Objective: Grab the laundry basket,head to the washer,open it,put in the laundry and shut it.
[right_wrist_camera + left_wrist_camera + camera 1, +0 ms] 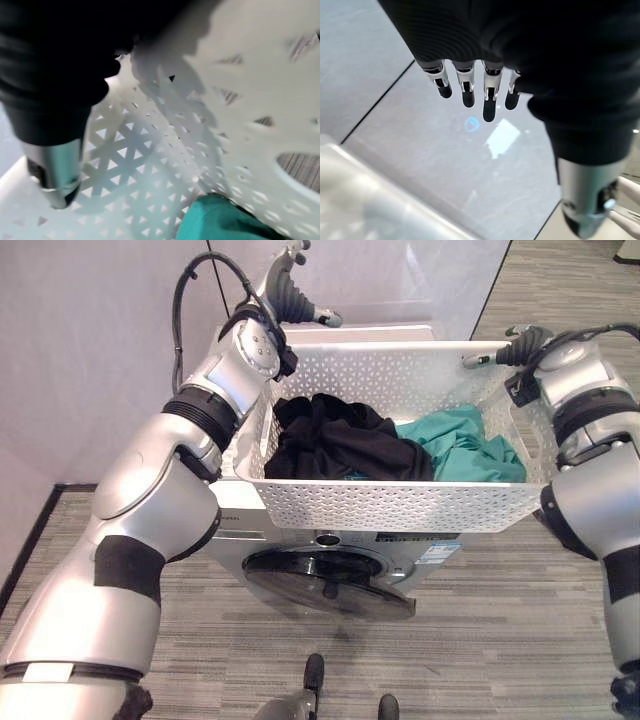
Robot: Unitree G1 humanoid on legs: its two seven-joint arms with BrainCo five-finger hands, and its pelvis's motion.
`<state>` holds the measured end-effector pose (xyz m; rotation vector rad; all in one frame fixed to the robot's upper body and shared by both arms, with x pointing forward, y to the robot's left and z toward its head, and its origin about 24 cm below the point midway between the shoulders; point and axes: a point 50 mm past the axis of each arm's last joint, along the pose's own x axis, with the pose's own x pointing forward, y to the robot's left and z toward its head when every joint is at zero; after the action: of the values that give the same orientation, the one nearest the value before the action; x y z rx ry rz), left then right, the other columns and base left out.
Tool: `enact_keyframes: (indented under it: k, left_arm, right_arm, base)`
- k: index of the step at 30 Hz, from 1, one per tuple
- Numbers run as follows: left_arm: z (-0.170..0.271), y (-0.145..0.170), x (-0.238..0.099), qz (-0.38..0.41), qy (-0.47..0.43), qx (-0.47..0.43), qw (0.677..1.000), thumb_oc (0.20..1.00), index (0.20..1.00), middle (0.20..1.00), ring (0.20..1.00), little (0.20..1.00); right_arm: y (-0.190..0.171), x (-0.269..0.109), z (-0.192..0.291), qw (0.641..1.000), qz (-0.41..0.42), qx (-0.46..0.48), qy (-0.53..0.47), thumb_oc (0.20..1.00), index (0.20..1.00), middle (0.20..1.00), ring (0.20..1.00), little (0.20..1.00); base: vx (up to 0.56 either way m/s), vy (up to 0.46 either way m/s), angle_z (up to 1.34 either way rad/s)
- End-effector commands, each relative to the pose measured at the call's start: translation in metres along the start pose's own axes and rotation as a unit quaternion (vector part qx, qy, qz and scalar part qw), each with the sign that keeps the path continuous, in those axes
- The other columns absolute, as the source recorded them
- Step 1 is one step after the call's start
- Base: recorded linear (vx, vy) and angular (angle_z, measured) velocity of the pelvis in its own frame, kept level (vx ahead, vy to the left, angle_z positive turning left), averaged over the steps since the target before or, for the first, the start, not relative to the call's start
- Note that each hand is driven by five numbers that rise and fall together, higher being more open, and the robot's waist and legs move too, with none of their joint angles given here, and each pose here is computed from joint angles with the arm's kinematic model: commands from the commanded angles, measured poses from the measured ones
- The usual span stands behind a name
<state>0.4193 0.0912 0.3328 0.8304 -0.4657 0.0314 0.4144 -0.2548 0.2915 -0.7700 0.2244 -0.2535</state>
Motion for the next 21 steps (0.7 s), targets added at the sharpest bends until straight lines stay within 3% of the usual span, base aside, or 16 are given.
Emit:
enact_keyframes:
  k: [1,8,21]
  left_arm:
    - [0.062,0.061,0.013,0.101,-0.07,-0.004,0.992,1.0,1.0,1.0,1.0,1.0]
    - [0.053,0.068,0.012,0.108,-0.059,0.006,0.992,1.0,1.0,1.0,1.0,1.0]
    - [0.048,0.098,0.011,0.122,-0.048,-0.133,0.982,1.0,1.0,1.0,1.0,1.0]
  right_arm:
    - [-0.037,-0.008,0.005,0.998,-0.059,-0.002,-0.012,1.0,1.0,1.0,1.0,1.0]
    - [-0.037,-0.005,-0.016,0.998,-0.058,0.002,0.012,1.0,1.0,1.0,1.0,1.0]
    - [-0.034,-0.002,-0.042,0.997,-0.047,0.006,0.053,1.0,1.0,1.0,1.0,1.0]
  base:
    - [0.04,0.002,-0.01]
    - [0.03,0.001,0.04]
    - [0.02,-0.008,0.03]
